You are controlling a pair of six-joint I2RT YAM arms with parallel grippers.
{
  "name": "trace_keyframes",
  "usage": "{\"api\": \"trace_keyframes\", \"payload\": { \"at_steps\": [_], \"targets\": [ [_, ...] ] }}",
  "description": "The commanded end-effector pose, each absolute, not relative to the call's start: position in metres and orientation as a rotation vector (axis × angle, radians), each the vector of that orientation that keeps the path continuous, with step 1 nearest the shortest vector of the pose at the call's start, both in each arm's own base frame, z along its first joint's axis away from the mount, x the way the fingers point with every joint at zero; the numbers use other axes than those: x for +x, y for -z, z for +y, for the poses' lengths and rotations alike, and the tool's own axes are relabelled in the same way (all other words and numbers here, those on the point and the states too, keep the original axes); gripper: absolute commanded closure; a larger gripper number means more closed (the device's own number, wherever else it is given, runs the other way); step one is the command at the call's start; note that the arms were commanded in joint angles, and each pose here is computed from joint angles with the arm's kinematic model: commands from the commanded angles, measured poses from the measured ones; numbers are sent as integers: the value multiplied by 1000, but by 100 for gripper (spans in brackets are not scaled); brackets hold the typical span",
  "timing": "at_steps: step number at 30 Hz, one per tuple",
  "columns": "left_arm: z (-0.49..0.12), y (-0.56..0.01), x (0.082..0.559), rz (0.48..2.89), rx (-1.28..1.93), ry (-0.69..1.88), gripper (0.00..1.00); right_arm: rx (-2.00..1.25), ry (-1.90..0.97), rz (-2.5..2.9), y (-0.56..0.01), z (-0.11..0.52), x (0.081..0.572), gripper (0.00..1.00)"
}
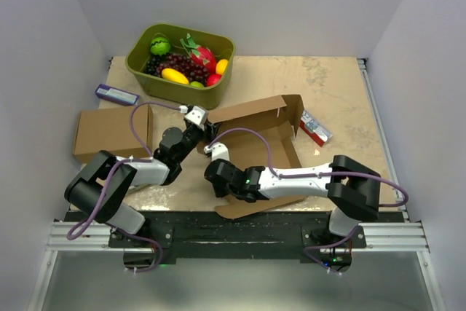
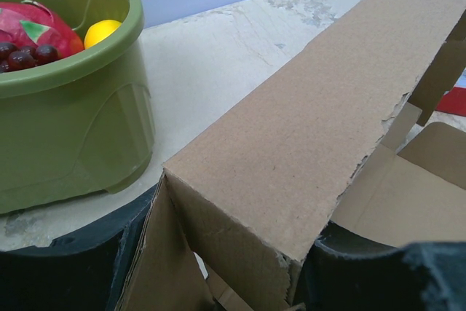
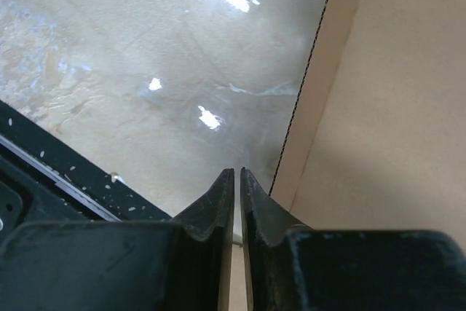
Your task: Fold the paper box
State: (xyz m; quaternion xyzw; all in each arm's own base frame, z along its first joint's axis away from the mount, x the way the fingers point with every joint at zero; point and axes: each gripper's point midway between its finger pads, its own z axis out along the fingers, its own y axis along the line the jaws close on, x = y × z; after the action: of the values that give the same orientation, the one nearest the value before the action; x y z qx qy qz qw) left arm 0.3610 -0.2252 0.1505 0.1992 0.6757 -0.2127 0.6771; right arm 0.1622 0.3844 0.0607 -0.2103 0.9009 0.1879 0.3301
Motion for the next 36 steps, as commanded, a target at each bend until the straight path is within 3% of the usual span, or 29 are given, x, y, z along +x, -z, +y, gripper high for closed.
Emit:
{"api": "trace_keyframes", "payload": {
  "at_steps": [1, 22, 36],
  "targets": [
    [-226, -158, 361, 1480, 463, 464, 73, -439, -485, 2348, -70, 369, 173, 89],
    [-227, -158, 360, 1477, 474, 469, 73, -100, -648, 2452, -31, 316, 194, 95],
    [-229, -157, 358, 1476, 485, 477, 73, 78, -456, 2637, 37, 271, 186, 96]
  ]
}}
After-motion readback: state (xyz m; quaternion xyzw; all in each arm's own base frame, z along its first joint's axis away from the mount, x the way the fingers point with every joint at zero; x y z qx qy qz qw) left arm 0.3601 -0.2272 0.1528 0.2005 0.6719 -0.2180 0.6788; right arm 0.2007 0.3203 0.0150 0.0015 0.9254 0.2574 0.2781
